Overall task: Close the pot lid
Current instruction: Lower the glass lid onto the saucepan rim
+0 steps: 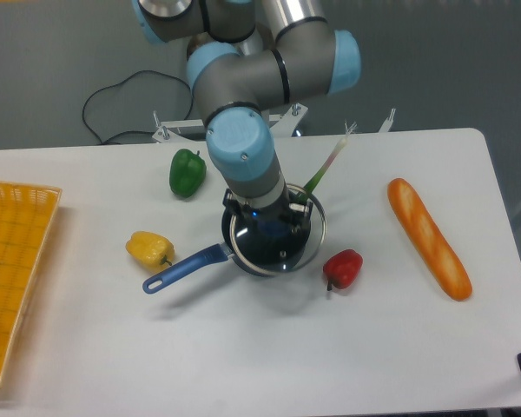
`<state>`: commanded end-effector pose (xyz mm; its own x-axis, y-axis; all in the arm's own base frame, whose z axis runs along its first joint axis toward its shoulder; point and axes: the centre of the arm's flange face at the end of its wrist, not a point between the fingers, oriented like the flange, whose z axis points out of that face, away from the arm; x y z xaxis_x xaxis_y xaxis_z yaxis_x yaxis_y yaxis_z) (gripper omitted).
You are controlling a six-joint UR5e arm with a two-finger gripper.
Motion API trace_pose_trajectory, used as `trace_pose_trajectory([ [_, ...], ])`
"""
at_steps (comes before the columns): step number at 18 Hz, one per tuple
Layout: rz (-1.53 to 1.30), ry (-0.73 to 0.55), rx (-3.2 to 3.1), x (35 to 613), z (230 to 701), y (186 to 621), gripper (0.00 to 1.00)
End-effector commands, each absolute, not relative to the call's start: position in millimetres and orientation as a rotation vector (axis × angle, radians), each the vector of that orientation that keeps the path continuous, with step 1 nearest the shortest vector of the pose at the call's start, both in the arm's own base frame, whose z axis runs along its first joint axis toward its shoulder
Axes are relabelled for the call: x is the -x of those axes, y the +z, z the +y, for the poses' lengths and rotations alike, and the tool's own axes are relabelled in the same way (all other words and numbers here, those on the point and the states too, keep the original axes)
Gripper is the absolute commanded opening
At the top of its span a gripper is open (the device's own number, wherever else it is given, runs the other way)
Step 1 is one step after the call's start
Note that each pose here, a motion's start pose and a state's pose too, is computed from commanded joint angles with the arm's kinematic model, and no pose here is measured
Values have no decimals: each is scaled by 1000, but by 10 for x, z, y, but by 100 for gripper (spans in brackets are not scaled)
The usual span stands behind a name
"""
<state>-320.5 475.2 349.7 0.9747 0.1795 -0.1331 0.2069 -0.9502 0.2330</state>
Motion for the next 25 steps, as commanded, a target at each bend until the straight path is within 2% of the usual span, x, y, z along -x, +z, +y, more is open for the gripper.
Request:
trace_pose_trajectory([
  [13,235,-145,-2797,3049,4806,3056,55],
  [25,236,-143,-2789,3051,4869,2910,55],
])
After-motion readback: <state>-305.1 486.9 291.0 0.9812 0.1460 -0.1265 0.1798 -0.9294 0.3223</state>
